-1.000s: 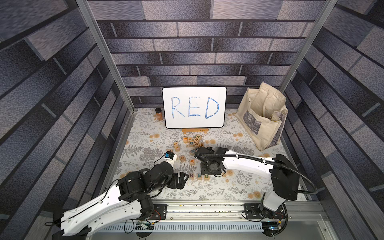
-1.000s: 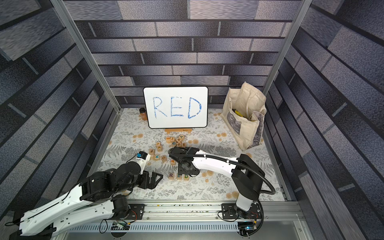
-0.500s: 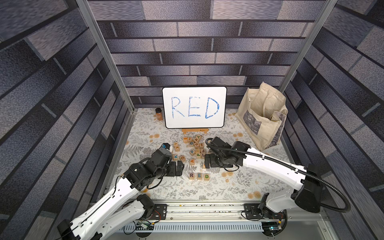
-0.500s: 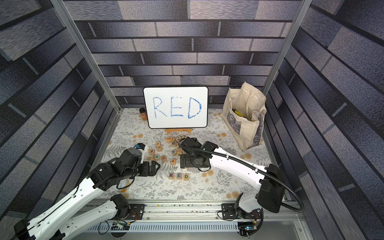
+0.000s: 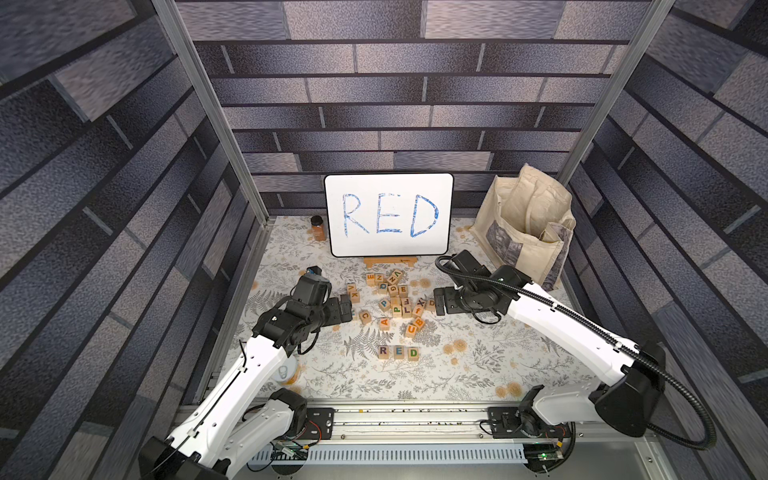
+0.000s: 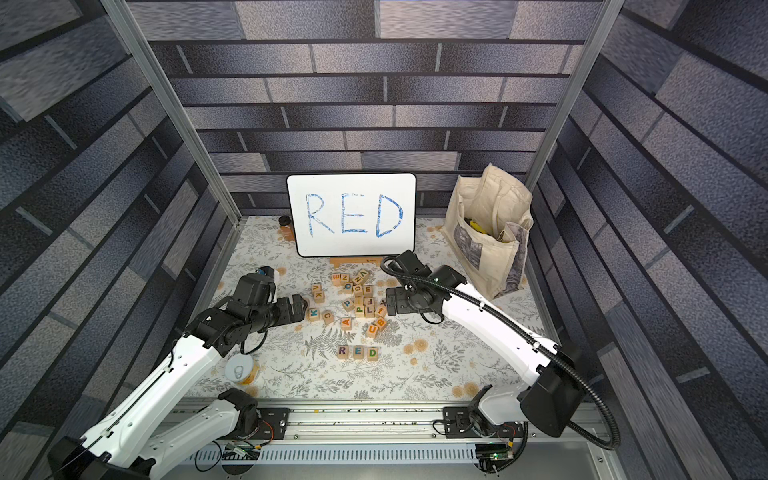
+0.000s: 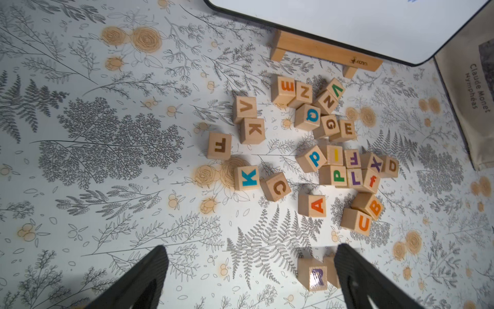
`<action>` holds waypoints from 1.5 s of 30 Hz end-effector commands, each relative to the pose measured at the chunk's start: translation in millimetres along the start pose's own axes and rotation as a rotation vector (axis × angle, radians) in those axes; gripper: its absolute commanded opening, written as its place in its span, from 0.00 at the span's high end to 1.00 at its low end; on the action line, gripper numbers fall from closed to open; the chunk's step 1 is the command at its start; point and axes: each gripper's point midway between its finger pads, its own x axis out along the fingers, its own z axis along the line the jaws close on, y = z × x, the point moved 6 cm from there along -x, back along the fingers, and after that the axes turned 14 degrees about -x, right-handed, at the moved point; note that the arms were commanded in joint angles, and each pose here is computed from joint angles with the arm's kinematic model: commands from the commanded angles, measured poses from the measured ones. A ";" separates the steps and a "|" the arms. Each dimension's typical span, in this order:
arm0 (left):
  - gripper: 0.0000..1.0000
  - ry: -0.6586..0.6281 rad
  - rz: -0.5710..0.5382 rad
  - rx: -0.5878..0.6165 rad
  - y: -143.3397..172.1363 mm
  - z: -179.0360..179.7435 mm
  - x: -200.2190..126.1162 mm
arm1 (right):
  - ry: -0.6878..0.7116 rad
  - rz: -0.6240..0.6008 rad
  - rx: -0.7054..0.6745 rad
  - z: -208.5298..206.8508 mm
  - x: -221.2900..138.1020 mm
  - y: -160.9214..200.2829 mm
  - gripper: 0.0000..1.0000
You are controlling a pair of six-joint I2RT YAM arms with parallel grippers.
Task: Assemble the uppercase word "red" with letter blocks
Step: Reset both arms
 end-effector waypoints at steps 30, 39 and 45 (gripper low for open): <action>0.00 -0.088 -0.466 0.014 -92.1 110.3 94.9 | 0.345 -0.486 0.175 -205.8 122.3 19.1 0.00; 0.00 -0.067 -0.534 0.056 -101.4 115.7 118.0 | 0.393 -0.575 0.198 -214.3 127.4 17.5 0.00; 0.00 -0.040 -0.534 0.120 -93.9 111.3 131.9 | 0.400 -0.717 0.167 -203.1 123.0 34.9 0.00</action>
